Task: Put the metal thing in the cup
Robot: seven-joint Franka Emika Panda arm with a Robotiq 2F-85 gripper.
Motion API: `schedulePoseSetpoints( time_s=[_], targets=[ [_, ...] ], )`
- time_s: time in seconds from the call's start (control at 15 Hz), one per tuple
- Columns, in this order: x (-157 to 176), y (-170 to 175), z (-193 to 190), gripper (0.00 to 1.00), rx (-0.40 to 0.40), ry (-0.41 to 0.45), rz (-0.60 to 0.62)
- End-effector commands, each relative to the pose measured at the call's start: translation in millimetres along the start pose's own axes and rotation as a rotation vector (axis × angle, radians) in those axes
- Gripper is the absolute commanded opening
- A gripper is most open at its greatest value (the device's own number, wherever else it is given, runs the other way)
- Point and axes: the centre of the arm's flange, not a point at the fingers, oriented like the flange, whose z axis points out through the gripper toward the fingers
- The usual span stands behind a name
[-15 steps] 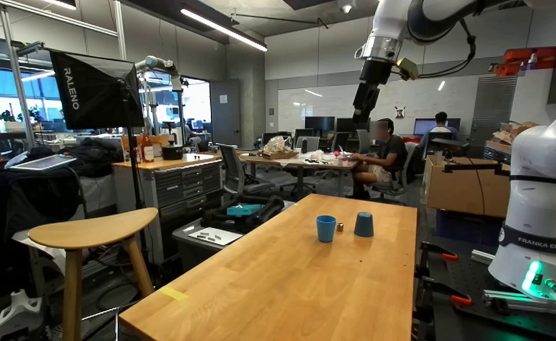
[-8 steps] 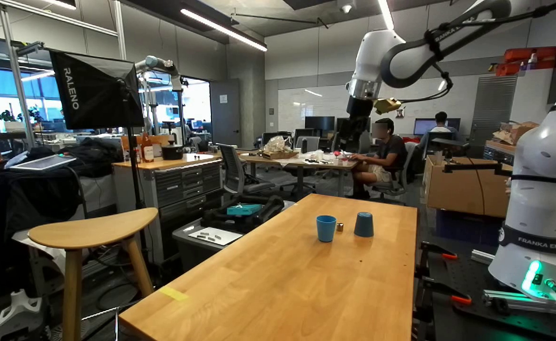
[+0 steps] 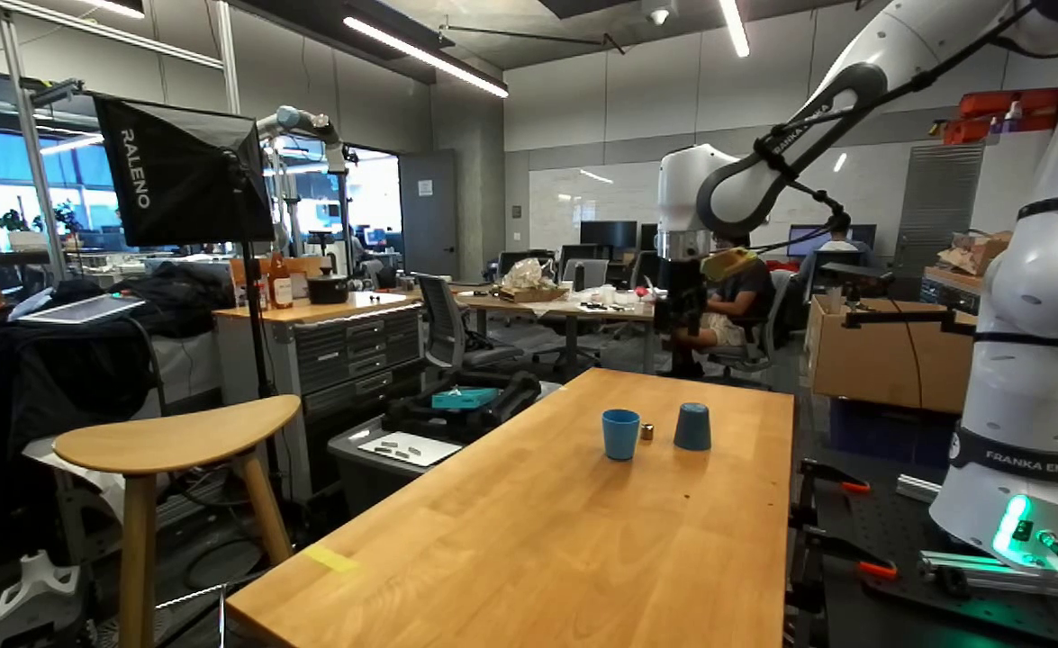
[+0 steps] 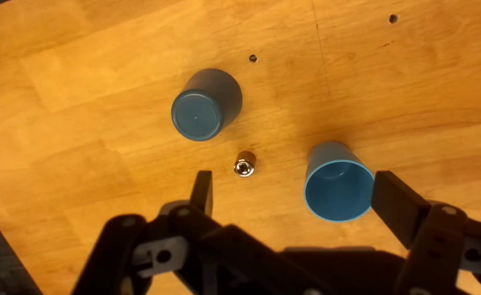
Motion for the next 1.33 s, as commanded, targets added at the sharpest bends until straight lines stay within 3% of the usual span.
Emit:
schedulePoseSetpoints(
  time_s=[0.0,0.4,0.8,1.27],
  targets=[
    [0.7,0.3,2.2,1.00,0.000,-0.005,0.002],
    [45.1,0.6,58.5,1.00,0.010,-0.009,-0.026],
    [105.1,30.7,130.0,1.00,-0.032,0.002,0.005],
    [101.2,30.8,187.8,1.00,-0.071,-0.042,0.134]
  ],
)
